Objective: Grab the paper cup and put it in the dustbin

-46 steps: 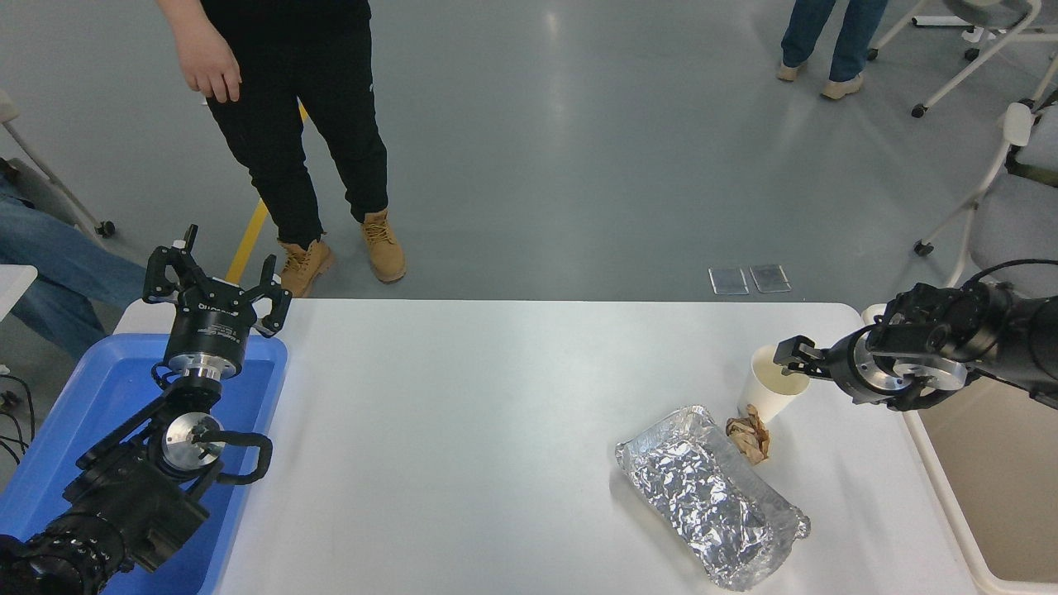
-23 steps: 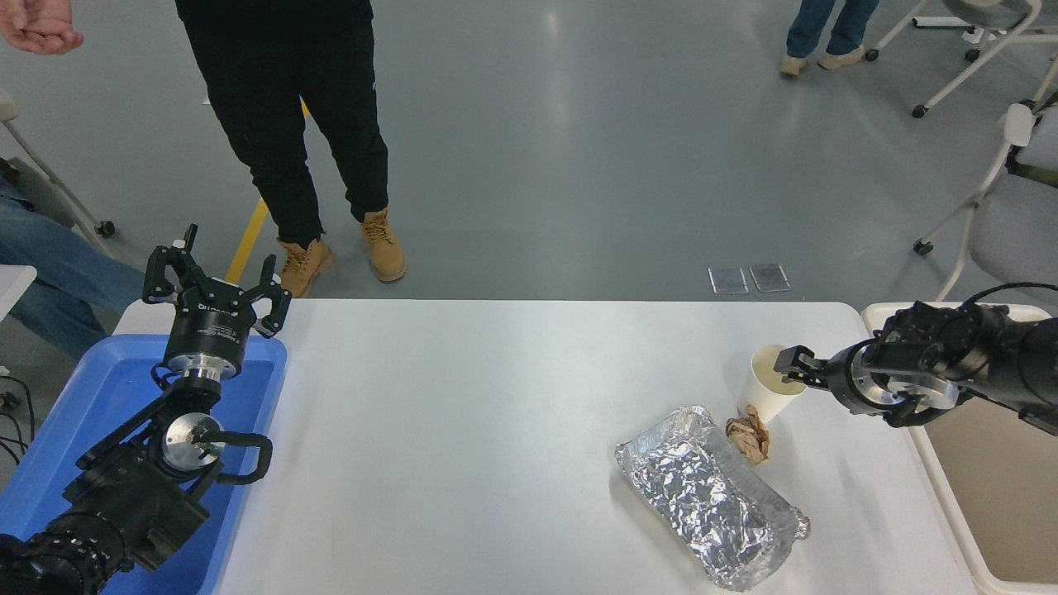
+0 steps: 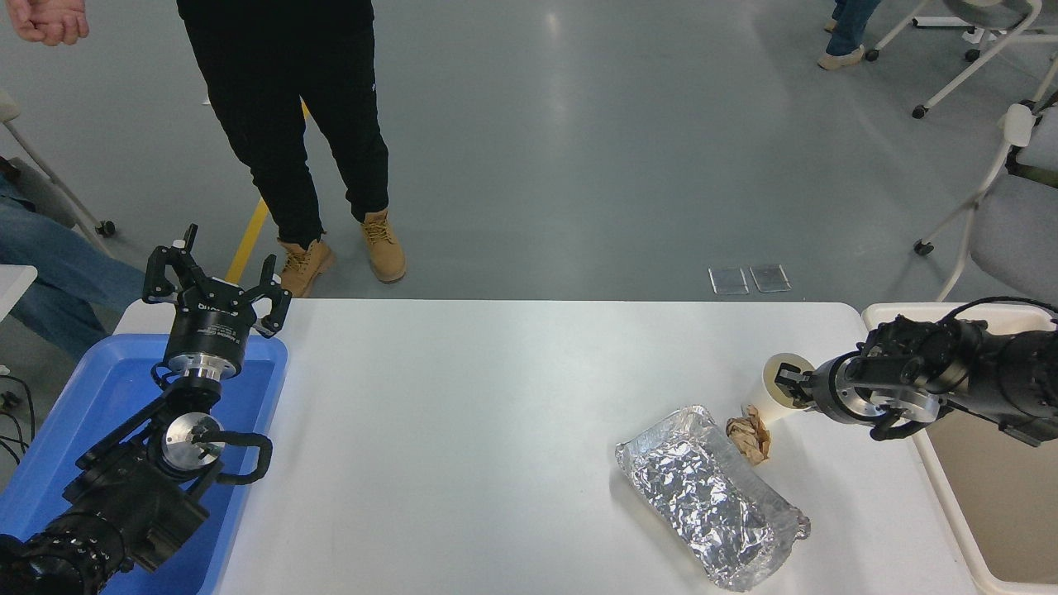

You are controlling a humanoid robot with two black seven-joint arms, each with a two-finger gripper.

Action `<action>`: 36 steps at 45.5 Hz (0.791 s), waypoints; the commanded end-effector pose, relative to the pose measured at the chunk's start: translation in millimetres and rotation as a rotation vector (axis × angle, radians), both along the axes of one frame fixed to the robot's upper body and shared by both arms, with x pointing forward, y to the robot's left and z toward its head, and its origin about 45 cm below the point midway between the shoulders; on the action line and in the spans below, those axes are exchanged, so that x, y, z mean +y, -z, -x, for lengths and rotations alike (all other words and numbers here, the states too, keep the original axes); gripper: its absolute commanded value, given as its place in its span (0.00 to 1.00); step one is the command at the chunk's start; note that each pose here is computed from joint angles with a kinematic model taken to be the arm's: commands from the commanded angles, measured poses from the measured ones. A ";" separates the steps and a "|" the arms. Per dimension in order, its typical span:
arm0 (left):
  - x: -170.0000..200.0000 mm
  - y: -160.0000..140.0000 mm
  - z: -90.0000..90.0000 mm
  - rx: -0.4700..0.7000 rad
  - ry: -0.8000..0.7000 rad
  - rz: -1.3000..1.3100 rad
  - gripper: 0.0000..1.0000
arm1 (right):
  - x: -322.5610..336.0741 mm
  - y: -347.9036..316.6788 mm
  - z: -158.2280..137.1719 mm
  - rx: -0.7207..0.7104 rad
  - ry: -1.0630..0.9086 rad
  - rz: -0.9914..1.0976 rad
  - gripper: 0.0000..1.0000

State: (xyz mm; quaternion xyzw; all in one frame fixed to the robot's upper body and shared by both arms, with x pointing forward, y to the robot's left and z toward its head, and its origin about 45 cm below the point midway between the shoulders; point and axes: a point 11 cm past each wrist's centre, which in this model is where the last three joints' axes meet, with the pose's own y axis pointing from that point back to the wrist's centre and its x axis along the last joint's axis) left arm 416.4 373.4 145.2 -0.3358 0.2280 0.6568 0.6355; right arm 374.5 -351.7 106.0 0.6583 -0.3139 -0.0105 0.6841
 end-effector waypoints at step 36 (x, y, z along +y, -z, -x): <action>0.2 0.2 0.1 0.001 -0.001 0.000 0.99 | -2.5 -219.0 -66.1 -0.280 -0.006 -0.136 0.00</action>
